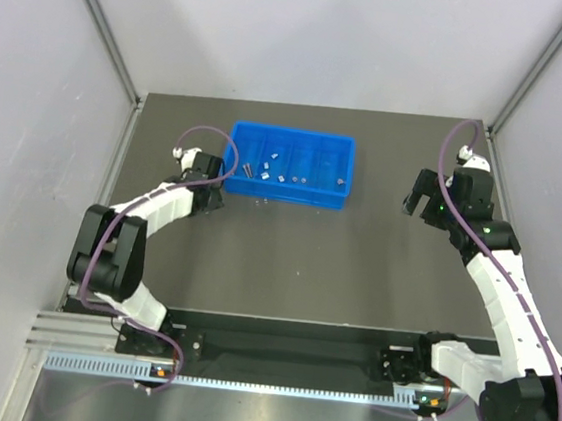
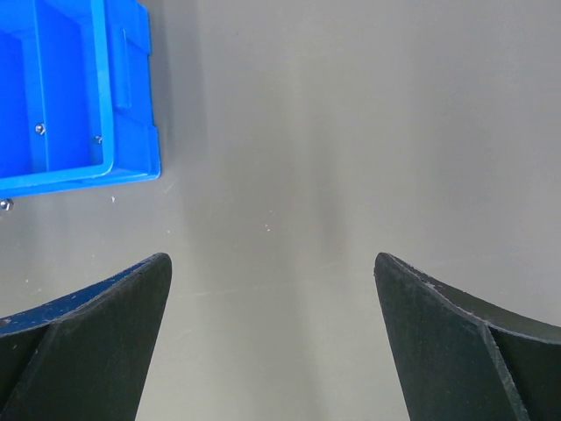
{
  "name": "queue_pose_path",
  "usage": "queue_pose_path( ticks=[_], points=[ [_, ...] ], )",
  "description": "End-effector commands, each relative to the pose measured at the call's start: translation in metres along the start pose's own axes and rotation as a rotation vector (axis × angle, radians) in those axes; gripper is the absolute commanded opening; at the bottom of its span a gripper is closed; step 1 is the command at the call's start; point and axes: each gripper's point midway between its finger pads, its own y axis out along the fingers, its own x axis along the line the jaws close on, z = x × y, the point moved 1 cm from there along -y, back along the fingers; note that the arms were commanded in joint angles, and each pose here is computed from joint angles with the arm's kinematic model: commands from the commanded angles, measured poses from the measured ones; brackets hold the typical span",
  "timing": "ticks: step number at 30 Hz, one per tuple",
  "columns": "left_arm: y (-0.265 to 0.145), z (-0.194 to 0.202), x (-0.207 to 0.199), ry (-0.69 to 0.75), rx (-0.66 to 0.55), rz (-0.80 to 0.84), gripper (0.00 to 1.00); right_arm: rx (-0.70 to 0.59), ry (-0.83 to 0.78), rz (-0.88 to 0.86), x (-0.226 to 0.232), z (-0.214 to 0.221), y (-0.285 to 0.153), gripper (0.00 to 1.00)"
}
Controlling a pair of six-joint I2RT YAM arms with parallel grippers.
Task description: Sort the screws and nuts into containers
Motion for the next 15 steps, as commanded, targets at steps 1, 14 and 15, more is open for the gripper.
queue_pose_path(
  ticks=[1, 14, 15],
  points=[
    [0.011, -0.003, -0.008, -0.011, -0.02, 0.023, 0.54, -0.056, 0.014, 0.002, 0.0, -0.017, -0.003, 1.0],
    [0.035, 0.012, -0.001, 0.016, 0.021, -0.055, 0.43, -0.046, 0.012, 0.004, 0.001, -0.018, -0.002, 1.0],
    [0.036, 0.012, 0.0, 0.016, 0.022, -0.06, 0.42, -0.048, 0.013, 0.005, 0.0, -0.018, -0.002, 0.99]
  ],
)
